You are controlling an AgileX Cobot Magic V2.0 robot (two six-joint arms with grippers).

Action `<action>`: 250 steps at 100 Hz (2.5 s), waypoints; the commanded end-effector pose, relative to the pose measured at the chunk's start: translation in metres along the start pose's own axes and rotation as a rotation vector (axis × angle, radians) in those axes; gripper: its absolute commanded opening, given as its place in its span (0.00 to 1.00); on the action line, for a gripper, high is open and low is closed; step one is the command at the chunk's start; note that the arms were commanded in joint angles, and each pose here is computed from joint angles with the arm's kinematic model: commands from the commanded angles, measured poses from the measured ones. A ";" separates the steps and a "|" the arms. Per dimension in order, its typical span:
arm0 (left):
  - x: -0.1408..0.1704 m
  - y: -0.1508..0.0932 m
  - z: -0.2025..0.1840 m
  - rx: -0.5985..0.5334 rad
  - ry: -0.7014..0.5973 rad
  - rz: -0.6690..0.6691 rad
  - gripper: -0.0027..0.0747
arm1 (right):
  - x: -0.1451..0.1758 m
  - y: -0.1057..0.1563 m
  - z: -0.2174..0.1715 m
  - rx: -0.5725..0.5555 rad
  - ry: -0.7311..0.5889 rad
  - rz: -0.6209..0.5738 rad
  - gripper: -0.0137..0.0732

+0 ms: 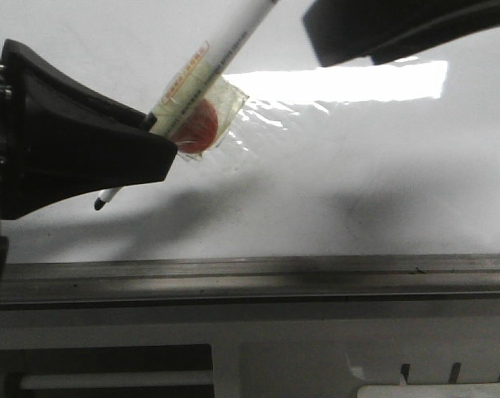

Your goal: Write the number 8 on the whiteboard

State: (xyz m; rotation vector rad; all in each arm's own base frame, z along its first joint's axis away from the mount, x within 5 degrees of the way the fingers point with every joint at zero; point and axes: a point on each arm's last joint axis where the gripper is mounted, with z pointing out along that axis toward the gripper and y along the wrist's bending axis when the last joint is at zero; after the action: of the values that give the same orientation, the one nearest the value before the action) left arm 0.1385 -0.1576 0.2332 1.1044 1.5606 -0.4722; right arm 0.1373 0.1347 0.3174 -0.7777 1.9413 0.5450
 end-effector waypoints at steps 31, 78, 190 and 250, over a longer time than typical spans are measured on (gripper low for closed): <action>-0.027 -0.004 -0.004 0.054 -0.204 0.086 0.01 | -0.044 0.015 0.024 -0.047 -0.127 -0.033 0.54; -0.028 -0.004 -0.004 0.058 -0.211 0.089 0.25 | -0.041 0.015 0.033 -0.052 -0.087 -0.021 0.08; -0.049 0.011 -0.098 -0.209 -0.270 -0.146 0.48 | -0.111 -0.041 0.035 0.122 -0.219 0.135 0.08; -0.049 0.011 -0.097 -0.210 -0.263 -0.143 0.48 | -0.074 -0.048 0.036 0.139 0.139 0.087 0.09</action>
State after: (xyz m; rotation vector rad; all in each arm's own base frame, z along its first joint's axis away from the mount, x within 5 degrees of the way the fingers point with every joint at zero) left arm 0.0941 -0.0928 0.2946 0.7803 1.5059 -0.4574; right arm 0.2188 0.1488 0.3606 -0.6211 2.1598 0.4676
